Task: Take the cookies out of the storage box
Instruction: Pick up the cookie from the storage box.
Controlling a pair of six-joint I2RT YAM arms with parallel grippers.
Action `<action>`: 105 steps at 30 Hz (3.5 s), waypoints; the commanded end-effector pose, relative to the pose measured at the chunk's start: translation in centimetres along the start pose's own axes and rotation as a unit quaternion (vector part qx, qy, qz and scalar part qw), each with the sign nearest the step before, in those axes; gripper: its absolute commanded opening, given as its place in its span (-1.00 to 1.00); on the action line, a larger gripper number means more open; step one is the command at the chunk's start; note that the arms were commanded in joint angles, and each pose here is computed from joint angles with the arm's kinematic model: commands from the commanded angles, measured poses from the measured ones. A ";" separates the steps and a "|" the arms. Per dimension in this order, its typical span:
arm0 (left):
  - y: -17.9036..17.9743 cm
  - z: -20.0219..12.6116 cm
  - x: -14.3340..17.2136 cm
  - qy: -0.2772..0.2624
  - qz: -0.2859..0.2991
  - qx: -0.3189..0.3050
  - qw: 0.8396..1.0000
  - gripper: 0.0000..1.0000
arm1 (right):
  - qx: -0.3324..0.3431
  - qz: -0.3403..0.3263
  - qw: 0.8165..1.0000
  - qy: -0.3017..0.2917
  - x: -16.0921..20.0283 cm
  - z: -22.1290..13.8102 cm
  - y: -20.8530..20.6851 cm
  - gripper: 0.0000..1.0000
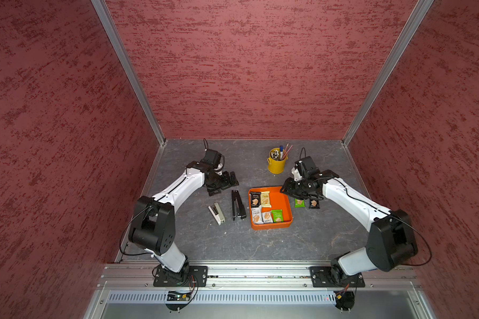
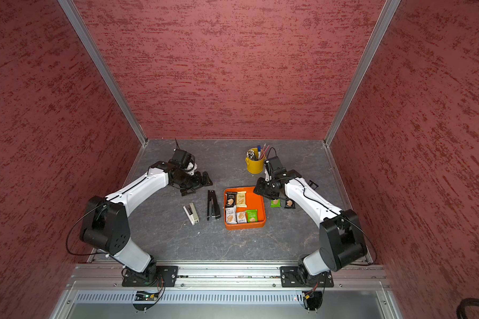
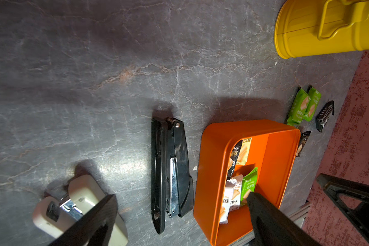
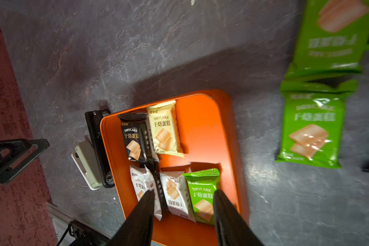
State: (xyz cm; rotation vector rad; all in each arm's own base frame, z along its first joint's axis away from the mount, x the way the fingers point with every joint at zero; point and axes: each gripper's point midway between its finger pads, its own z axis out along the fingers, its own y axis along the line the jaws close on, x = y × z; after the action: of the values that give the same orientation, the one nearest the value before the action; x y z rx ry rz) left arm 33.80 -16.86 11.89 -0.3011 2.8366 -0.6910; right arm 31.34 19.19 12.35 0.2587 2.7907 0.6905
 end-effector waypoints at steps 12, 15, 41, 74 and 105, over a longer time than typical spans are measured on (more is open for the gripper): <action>2.6 -1.3 1.0 0.000 -0.012 0.005 1.000 0.99 | 0.059 -0.069 0.996 0.012 0.5 6.0 3.3 0.24; 2.9 -1.5 0.8 -0.004 -0.017 0.005 1.000 0.99 | 0.083 -0.086 0.993 0.021 0.4 6.9 3.4 0.24; 3.2 -0.9 -0.6 -0.003 -0.034 0.008 0.999 0.99 | 0.141 -0.124 0.980 0.072 0.9 10.3 3.1 0.23; 3.1 -1.4 -0.6 -0.004 -0.037 0.015 0.999 0.99 | 0.180 -0.129 0.973 0.066 0.7 9.9 2.3 0.23; 3.2 -1.4 -0.8 -0.004 -0.038 0.013 0.999 0.99 | 0.227 -0.126 0.963 0.071 0.8 11.5 0.3 0.24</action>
State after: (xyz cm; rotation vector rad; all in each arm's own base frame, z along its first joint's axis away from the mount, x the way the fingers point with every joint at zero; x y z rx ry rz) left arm 33.08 -13.24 10.88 -0.4296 2.8445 -0.7200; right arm 33.50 23.98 2.61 -0.0779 3.0228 -0.0064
